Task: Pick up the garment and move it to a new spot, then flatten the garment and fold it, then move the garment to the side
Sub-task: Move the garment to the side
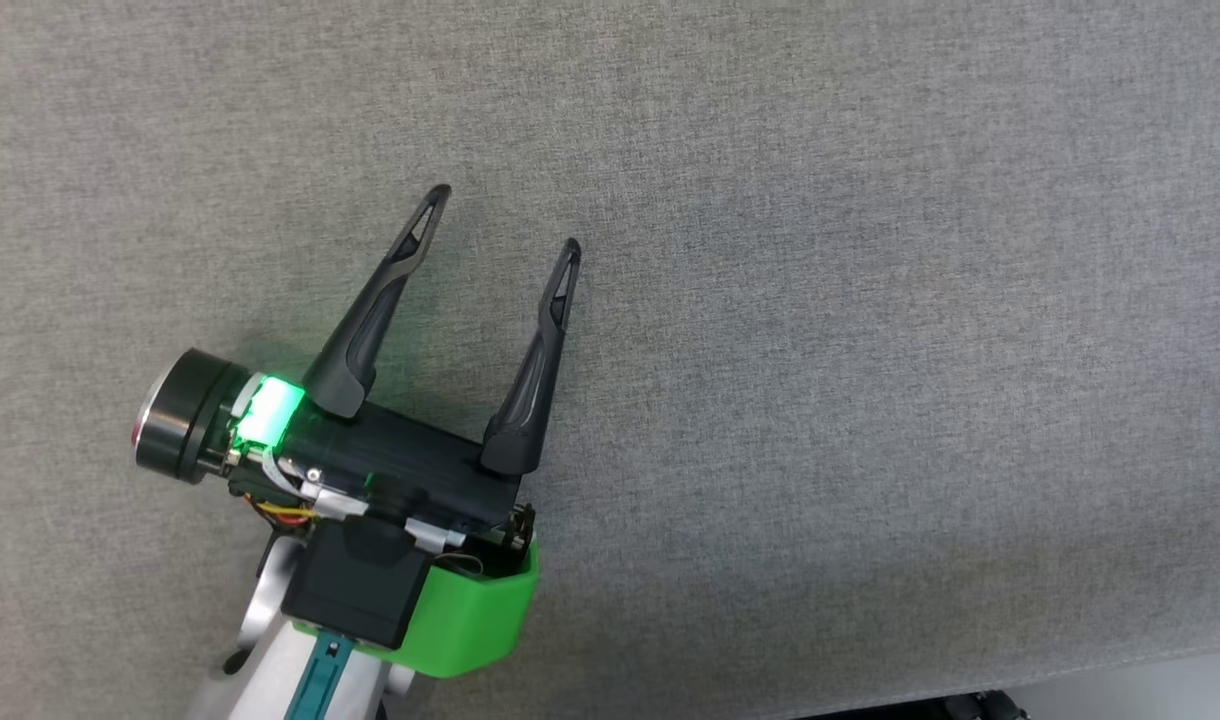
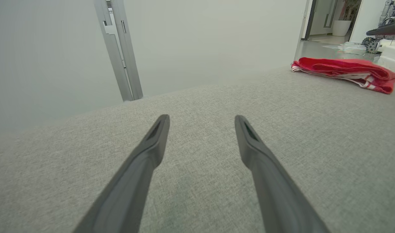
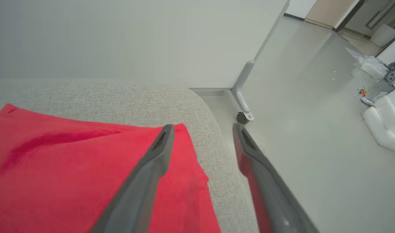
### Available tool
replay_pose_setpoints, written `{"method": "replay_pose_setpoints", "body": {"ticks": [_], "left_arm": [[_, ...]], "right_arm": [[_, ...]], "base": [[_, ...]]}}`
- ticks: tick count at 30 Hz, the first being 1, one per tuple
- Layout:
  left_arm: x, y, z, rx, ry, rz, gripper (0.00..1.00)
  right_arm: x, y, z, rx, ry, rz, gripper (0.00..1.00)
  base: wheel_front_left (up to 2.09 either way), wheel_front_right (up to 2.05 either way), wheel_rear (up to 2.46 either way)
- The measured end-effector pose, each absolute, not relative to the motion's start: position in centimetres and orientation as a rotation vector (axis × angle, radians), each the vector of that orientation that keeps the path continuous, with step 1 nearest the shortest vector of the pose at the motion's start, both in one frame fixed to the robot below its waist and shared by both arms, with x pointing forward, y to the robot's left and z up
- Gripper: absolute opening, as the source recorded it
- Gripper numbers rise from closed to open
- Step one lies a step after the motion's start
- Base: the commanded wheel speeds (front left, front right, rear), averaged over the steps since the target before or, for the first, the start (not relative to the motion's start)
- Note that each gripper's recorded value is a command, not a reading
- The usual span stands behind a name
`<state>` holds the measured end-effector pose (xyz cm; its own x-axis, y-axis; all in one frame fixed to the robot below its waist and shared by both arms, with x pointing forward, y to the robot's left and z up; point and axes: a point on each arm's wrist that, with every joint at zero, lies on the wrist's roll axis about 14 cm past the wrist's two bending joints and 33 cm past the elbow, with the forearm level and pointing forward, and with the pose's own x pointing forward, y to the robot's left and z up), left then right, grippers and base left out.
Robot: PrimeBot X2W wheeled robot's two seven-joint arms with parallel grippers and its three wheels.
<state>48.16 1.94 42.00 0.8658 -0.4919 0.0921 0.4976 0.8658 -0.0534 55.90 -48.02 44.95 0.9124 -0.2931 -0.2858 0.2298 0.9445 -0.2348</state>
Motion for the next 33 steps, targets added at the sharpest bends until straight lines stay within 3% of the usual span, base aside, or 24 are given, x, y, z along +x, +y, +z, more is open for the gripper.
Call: {"method": "replay_pose_setpoints", "body": {"ticks": [7, 12, 21, 27, 33], "left_arm": [[48.0, 3.0, 43.9, -0.097, -0.085, -0.451, 1.00], [47.0, 4.8, 44.6, -0.099, -0.054, -0.373, 1.00], [43.8, 10.0, 45.3, -0.158, 0.024, -0.177, 1.00], [41.7, 12.2, 46.9, -0.163, 0.006, -0.125, 1.00], [39.4, 13.1, 49.0, -0.124, -0.041, -0.114, 1.00]], "right_arm": [[58.5, -40.5, 44.4, -0.160, 0.220, -0.098, 1.00], [58.0, -33.7, 45.1, -0.082, 0.135, 0.032, 1.00], [52.5, -20.7, 46.9, 0.035, 0.014, 0.221, 1.00], [47.9, -16.9, 50.0, 0.070, -0.084, 0.217, 1.00], [42.3, -15.6, 50.3, 0.085, -0.080, 0.198, 1.00]], "base": [[0.00, 0.00, 0.00], [0.00, 0.00, 0.00], [0.00, 0.00, 0.00], [0.00, 0.00, 0.00], [0.00, 0.00, 0.00]]}}
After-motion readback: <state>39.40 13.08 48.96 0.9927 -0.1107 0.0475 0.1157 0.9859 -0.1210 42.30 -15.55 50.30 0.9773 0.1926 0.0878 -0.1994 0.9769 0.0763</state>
